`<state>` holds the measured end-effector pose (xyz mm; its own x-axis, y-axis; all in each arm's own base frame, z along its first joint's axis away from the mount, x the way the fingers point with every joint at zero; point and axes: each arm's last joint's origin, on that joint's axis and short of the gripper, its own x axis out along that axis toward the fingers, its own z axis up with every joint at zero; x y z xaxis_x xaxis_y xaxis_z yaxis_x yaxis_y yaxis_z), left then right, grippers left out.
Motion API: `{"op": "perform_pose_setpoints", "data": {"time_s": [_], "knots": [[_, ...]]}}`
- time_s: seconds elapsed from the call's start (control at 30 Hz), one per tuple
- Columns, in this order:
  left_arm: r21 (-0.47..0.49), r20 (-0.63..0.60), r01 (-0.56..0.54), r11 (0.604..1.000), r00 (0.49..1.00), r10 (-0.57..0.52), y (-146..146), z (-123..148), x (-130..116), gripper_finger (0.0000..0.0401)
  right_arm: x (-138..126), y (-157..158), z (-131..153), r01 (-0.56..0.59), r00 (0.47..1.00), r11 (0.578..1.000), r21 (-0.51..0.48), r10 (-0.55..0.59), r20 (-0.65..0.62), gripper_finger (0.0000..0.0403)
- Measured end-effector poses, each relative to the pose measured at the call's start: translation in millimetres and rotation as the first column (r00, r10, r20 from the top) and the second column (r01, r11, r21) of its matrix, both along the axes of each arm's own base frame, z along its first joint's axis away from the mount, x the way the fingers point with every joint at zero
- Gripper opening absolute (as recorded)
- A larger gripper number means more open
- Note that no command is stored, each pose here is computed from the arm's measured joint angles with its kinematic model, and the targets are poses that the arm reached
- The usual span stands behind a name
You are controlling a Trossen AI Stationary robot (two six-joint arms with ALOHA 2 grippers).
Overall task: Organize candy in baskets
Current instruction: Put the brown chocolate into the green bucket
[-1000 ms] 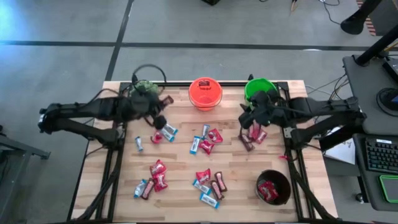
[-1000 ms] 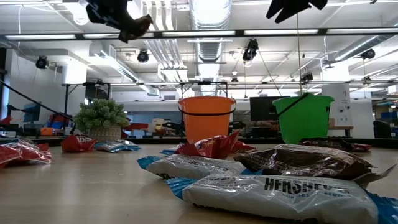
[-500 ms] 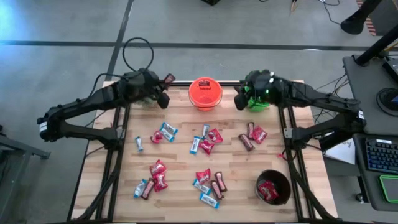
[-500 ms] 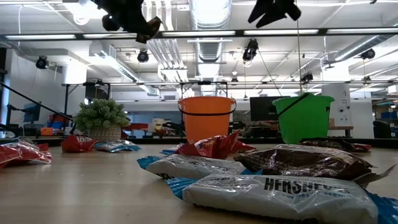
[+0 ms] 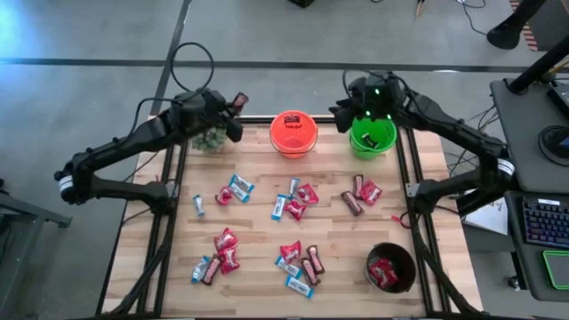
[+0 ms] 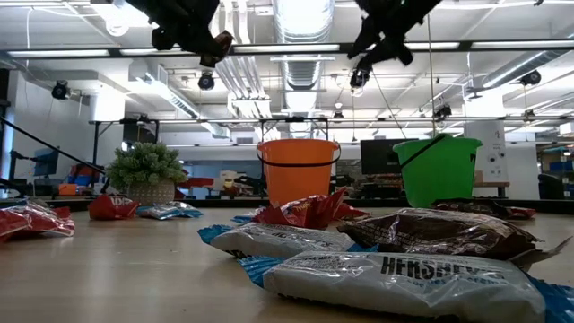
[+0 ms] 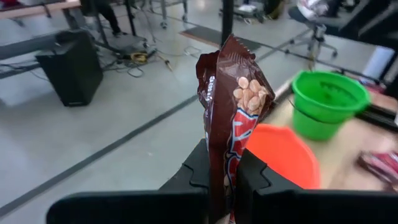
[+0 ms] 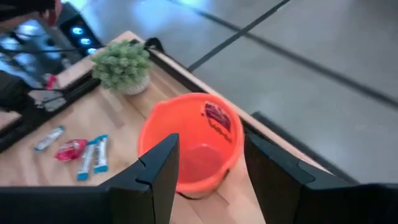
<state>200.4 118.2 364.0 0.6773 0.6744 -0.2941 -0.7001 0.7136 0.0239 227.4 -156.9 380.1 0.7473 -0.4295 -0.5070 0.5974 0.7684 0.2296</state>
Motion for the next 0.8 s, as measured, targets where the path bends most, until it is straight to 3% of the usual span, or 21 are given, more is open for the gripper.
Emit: {"op": "perform_pose_setpoints", "data": {"time_s": [0.13,0.53,0.8], "knots": [[-0.004,0.007,-0.038,0.999,0.999,0.038,11,-2,-1,0.0002,9,-24,-11,-0.073,0.997,0.997,0.012,0.072,0.036,0.0171],[-0.024,0.035,-0.136,0.99,0.99,0.137,33,-3,-12,0.0002,25,-57,-19,-0.093,0.995,0.984,-0.154,0.099,0.032,0.0171],[-0.026,0.066,-0.188,0.982,0.98,0.189,42,-1,-19,0.0002,31,-75,-25,0.003,0.996,0.987,-0.162,0.011,0.09,0.0171]]}}
